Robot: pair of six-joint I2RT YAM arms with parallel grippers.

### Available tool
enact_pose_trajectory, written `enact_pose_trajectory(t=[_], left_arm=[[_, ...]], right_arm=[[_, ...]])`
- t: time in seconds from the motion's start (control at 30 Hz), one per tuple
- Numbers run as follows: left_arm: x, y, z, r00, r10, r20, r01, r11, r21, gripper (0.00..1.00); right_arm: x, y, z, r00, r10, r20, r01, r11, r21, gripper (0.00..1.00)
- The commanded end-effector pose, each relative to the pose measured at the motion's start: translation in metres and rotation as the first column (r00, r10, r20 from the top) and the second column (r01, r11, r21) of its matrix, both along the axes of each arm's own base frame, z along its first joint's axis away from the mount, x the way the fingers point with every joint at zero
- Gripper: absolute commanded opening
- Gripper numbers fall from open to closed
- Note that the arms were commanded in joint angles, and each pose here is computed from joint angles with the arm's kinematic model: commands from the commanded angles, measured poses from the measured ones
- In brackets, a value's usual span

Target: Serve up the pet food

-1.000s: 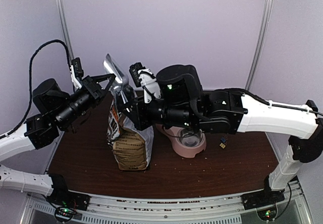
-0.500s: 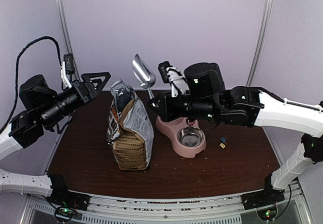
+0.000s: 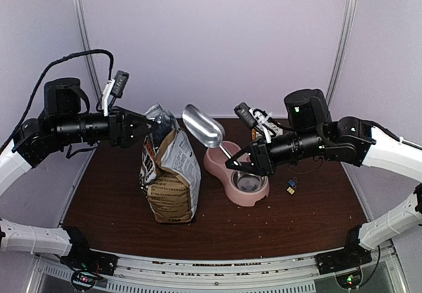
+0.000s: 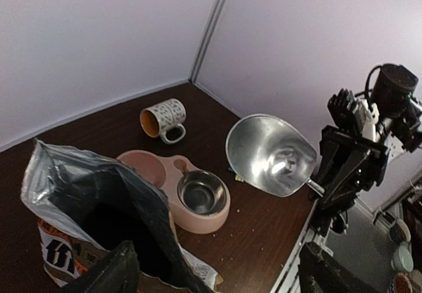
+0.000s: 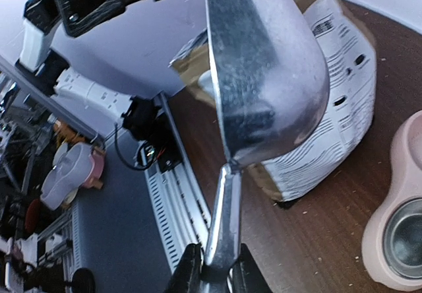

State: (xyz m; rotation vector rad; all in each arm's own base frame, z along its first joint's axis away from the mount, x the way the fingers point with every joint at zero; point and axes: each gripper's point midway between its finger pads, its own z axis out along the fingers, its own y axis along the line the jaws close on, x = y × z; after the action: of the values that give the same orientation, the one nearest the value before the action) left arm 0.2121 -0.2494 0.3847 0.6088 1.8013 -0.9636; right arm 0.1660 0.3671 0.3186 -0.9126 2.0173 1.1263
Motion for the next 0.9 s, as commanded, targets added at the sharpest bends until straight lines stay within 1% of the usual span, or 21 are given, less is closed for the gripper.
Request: enact_pose_trajectory(t=[0.0, 0.1, 0.2, 0.4, 0.63, 0.77, 0.87], left_arm=[[-0.045, -0.021, 0.003, 0.948, -0.318, 0.023, 0.317, 0.947, 0.042, 0.87], [-0.055, -0.029, -0.004, 0.917, -0.398, -0.016, 0.398, 0.916, 0.042, 0.88], [-0.054, -0.033, -0.017, 0.907, -0.415, -0.069, 0.419, 0.907, 0.052, 0.89], [-0.058, -0.042, -0.033, 0.87, -0.47, -0.148, 0.479, 0.877, 0.038, 0.88], [-0.064, -0.047, -0.035, 0.847, -0.507, -0.162, 0.515, 0.857, 0.011, 0.68], [-0.066, -0.05, -0.038, 0.84, -0.515, -0.17, 0.524, 0.851, 0.012, 0.54], [-0.07, -0.053, -0.04, 0.827, -0.535, -0.172, 0.545, 0.838, 0.013, 0.46]], right_arm=[[-0.059, -0.005, 0.011, 0.954, 0.295, -0.061, -0.289, 0.953, 0.096, 0.0], [-0.077, -0.009, 0.012, 0.923, 0.373, -0.096, -0.361, 0.924, 0.123, 0.0], [-0.088, -0.01, 0.011, 0.9, 0.419, -0.118, -0.404, 0.905, 0.131, 0.0], [-0.097, -0.009, 0.002, 0.877, 0.459, -0.142, -0.451, 0.888, 0.089, 0.0], [-0.1, -0.004, -0.003, 0.865, 0.476, -0.157, -0.471, 0.879, 0.069, 0.0], [-0.099, -0.003, -0.006, 0.864, 0.476, -0.163, -0.473, 0.879, 0.059, 0.0], [-0.099, -0.001, -0.006, 0.863, 0.478, -0.165, -0.476, 0.878, 0.057, 0.0]])
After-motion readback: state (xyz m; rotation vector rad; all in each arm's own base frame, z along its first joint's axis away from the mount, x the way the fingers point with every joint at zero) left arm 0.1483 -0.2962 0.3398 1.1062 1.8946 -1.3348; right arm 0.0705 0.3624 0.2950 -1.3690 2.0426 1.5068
